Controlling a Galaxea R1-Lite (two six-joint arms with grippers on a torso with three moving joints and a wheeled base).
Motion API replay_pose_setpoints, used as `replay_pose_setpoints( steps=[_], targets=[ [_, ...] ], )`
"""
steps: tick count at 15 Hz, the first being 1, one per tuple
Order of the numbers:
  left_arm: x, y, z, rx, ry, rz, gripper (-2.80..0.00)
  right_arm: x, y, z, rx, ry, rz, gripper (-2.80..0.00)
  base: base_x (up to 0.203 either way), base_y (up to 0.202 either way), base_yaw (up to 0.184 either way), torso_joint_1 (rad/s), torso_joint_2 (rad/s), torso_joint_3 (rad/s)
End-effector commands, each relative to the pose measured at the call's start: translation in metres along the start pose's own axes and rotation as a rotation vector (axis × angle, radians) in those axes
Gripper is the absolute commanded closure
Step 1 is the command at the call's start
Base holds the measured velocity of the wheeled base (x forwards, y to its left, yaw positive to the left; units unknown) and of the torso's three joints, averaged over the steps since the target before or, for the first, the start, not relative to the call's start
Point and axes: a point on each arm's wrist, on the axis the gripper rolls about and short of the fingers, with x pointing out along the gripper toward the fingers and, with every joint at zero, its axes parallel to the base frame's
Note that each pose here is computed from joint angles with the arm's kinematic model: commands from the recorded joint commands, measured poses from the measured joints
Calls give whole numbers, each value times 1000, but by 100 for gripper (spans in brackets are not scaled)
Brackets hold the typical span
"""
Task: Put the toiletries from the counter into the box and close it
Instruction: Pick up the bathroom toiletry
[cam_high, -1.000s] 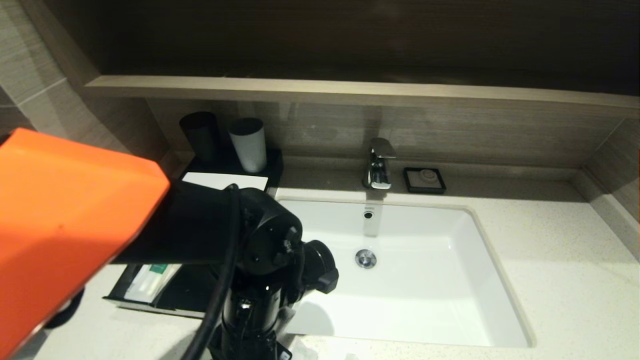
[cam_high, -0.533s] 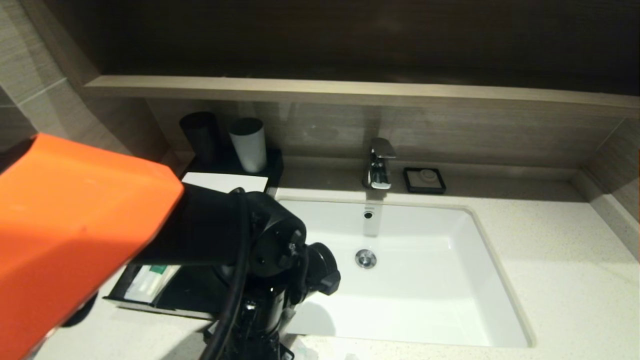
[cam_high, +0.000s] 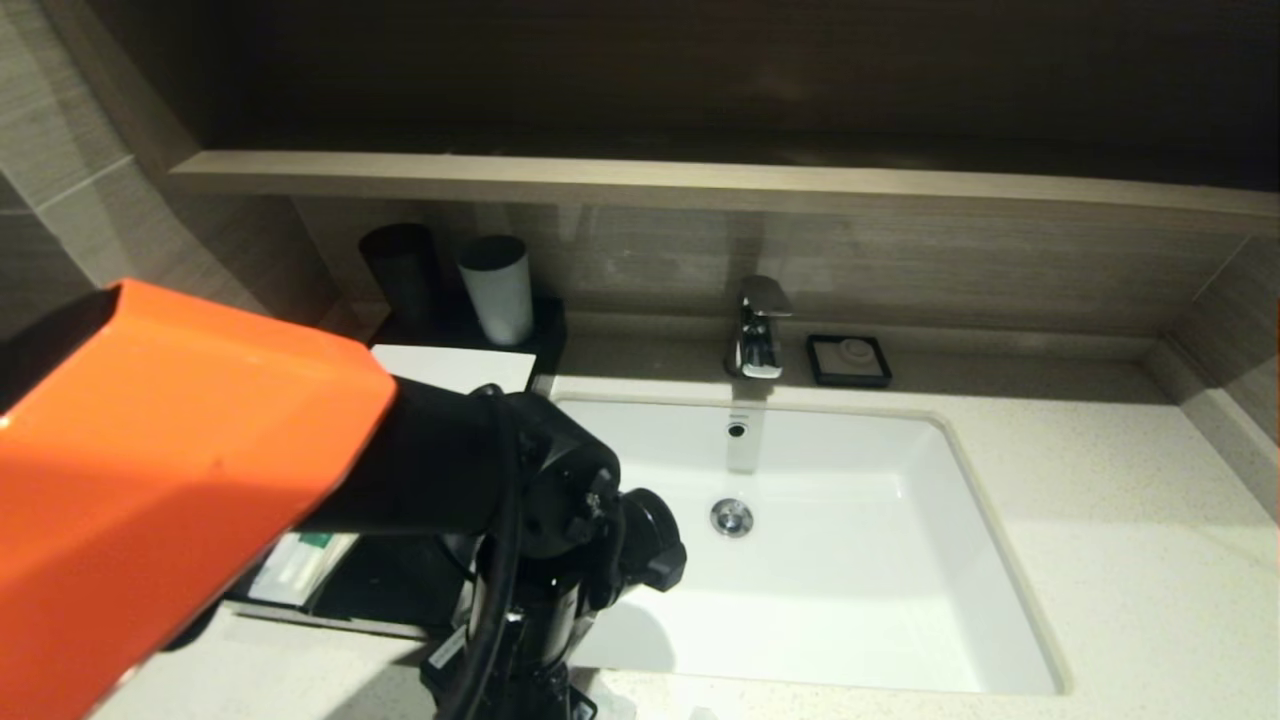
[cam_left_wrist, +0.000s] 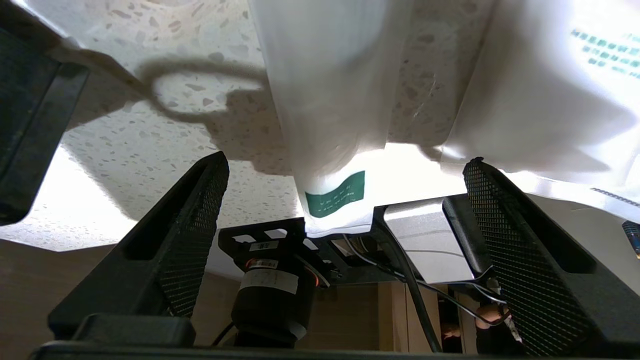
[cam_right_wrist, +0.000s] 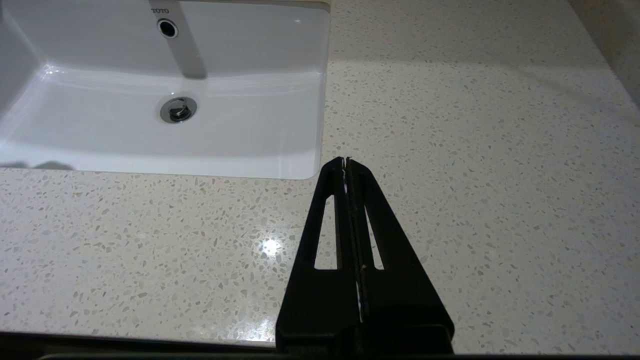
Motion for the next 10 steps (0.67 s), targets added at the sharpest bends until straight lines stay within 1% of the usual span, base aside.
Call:
replay_pose_setpoints(
  steps=[1, 10],
  targets=[
    [1, 0, 0, -2, 9, 4, -280, 0, 0, 0, 0, 0, 0, 0, 0, 0, 0, 0, 0, 0],
    [1, 0, 0, -2, 9, 4, -280, 0, 0, 0, 0, -1, 0, 0, 0, 0, 0, 0, 0, 0]
  ],
)
